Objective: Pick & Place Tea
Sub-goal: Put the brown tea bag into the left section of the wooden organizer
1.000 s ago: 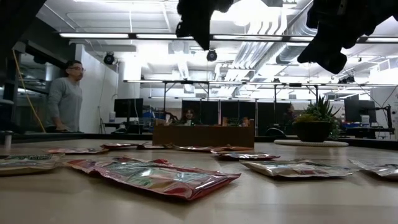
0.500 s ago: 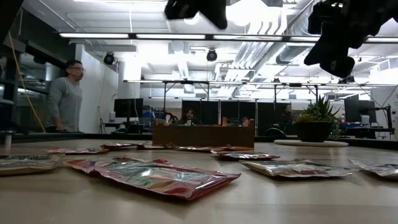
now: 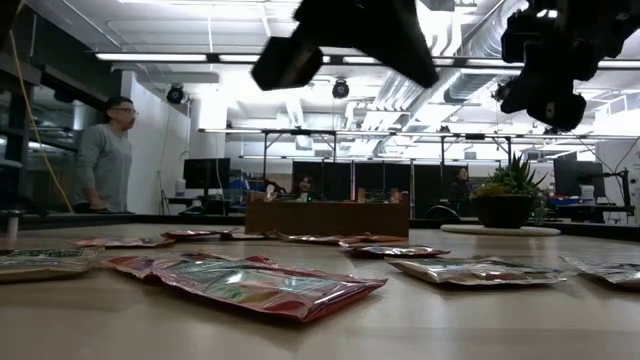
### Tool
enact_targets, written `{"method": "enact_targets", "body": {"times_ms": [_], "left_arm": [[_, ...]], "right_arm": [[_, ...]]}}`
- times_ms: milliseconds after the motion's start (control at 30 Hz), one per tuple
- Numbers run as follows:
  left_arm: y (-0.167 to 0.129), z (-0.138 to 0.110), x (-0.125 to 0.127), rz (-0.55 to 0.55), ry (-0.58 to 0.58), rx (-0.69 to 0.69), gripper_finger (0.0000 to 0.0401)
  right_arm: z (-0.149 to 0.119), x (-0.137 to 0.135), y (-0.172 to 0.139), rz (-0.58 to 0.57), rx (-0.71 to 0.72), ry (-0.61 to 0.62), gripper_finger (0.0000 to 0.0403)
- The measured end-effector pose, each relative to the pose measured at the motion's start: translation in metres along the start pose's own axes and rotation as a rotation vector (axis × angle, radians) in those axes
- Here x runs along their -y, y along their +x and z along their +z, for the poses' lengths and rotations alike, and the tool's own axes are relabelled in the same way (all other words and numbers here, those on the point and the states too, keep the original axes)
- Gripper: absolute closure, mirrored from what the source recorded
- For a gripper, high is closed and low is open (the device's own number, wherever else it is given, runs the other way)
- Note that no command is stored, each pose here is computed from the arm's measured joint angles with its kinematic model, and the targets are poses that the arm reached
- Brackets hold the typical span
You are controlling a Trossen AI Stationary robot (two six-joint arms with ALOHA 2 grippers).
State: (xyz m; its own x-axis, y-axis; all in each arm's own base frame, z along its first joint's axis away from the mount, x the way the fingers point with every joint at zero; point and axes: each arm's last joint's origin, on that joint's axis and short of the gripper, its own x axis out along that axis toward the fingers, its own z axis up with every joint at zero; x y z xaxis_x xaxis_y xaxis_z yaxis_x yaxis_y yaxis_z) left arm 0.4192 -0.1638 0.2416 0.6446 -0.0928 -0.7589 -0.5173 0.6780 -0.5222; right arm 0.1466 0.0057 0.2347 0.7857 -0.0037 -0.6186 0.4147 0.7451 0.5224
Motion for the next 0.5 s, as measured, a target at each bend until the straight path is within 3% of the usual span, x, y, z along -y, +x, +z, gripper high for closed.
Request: {"method": "enact_targets", "body": {"times_ms": [133, 233, 500], "left_arm": [[0.003, 0.008, 0.001, -0.067, -0.073, -0.013, 0.0401], [0.022, 0.011, 0.004, -0.140, -0.129, 0.001, 0.0401], [0.054, 0.000, -0.007, -0.086, -0.272, -0.040, 0.0401]], "right_arm": [[-0.005, -0.003, 0.000, -0.068, 0.044, 0.062, 0.0403], [-0.011, -0.007, 0.003, -0.090, 0.090, 0.079, 0.0403], [-0.047, 0.001, 0.021, -0.134, 0.030, 0.143, 0.0403]]}}
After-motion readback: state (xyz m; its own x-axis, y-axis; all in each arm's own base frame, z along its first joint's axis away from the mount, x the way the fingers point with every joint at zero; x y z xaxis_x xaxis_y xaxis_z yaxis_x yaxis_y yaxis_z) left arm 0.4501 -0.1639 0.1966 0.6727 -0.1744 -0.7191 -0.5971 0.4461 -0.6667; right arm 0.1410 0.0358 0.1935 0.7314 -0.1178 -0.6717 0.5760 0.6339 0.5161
